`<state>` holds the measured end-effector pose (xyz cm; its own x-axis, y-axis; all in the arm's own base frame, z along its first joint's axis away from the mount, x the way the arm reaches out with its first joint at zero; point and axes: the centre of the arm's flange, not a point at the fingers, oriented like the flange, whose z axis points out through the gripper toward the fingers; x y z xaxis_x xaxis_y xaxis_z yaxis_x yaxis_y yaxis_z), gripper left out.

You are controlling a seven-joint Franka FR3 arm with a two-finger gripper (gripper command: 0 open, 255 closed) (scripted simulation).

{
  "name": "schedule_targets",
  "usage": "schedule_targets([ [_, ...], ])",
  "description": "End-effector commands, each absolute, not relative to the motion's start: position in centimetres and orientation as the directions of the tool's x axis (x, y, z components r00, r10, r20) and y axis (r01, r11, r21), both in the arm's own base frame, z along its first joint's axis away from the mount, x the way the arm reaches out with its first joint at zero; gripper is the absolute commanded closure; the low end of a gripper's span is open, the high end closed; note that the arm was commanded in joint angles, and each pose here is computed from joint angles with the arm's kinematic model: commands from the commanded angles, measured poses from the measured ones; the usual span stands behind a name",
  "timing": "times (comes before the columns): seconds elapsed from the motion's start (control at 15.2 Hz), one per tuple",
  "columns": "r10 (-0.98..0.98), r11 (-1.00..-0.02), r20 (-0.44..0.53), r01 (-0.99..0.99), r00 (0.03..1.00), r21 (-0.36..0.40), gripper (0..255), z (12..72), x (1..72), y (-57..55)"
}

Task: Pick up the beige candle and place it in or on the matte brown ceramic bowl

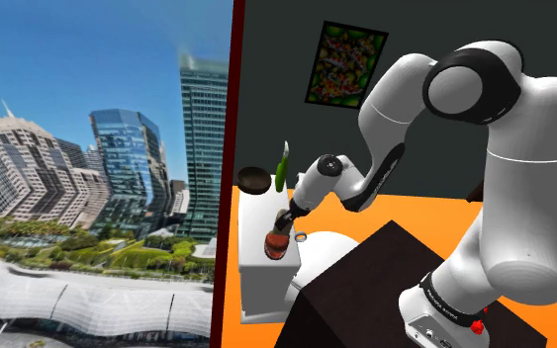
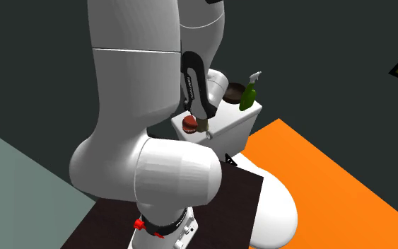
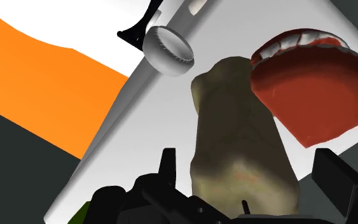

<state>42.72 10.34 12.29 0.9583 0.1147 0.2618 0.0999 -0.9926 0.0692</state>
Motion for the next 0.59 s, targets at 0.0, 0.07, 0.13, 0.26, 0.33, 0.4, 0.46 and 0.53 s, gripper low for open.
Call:
schedule_targets([
  [0.0,0.114,-0.993,0.261,0.099,0.959,0.069,0,11.53,42.89,10.27],
  [0.07,0.114,-0.993,0.261,0.099,0.959,0.069,0,11.53,42.89,10.27],
  [0.13,0.114,-0.993,0.261,0.099,0.959,0.069,0,11.53,42.89,10.27],
  [0.26,0.114,-0.993,0.261,0.099,0.959,0.069,0,11.53,42.89,10.27],
  [0.33,0.114,-0.993,0.261,0.099,0.959,0.069,0,11.53,42.89,10.27],
  [0.4,0.114,-0.993,0.261,0.099,0.959,0.069,0,11.53,42.89,10.27],
  [0.46,0.114,-0.993,0.261,0.099,0.959,0.069,0,11.54,42.89,10.28],
  [0.53,0.114,-0.993,0.261,0.099,0.959,0.069,255,11.54,42.89,10.28],
])
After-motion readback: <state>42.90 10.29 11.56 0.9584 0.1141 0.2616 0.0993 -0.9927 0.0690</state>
